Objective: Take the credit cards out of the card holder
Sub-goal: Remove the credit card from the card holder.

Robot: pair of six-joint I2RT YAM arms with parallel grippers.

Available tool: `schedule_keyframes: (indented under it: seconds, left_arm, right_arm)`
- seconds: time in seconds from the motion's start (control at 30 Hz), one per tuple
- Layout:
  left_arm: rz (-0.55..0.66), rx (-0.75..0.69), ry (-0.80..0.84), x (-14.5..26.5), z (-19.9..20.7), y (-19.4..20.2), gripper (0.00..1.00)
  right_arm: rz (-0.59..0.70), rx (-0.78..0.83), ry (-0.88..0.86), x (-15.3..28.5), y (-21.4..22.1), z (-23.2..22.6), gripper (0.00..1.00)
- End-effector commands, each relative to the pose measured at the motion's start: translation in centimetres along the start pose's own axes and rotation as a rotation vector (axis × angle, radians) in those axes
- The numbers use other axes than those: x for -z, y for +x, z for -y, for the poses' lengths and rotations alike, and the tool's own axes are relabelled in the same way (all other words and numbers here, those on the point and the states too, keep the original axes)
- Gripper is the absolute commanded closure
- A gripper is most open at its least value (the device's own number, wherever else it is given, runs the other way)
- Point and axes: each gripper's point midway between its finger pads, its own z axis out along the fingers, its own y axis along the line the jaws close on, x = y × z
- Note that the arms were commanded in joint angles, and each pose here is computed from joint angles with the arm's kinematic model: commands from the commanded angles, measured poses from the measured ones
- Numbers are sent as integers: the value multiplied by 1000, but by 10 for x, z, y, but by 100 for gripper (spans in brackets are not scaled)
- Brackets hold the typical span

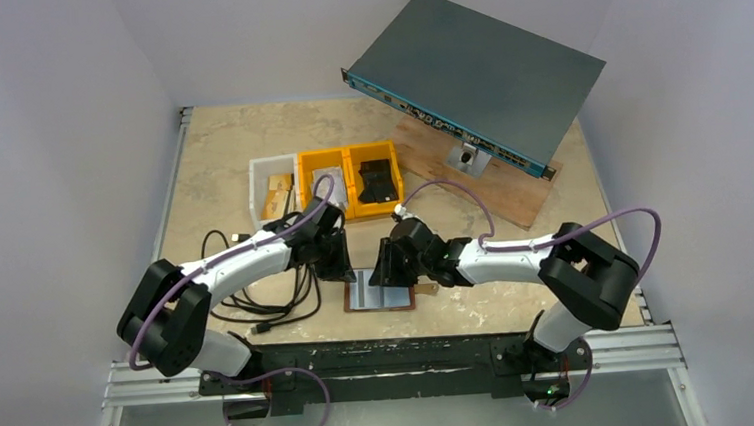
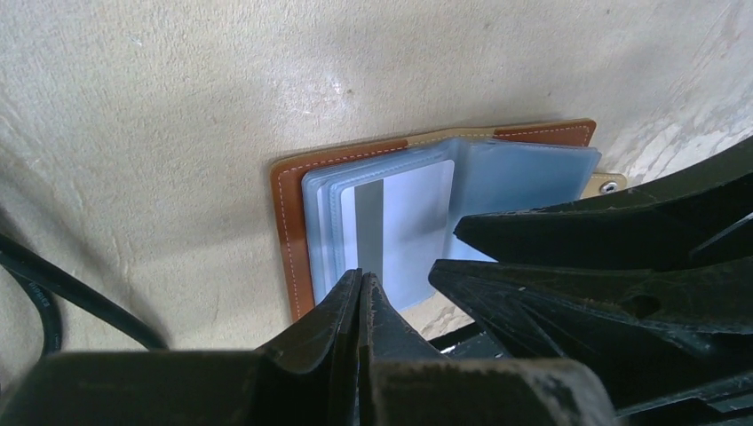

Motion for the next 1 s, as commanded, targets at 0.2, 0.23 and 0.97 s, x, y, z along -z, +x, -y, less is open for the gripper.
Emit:
schedule_keyframes:
  seconds: [0.2,0.23,0.97]
  left_arm:
    - [-11,-14,32,-13,0,2,100]
    - [-12,-15,35,-14,1,2,100]
    - [-63,46,-81,-39,-19,15,100]
  right_arm:
    - [-3,-47,-48,-8,1,1,66]
    - [-5,-50,-45,-8,2,3,65]
    - [-56,-110,-160,-16,12,13,57]
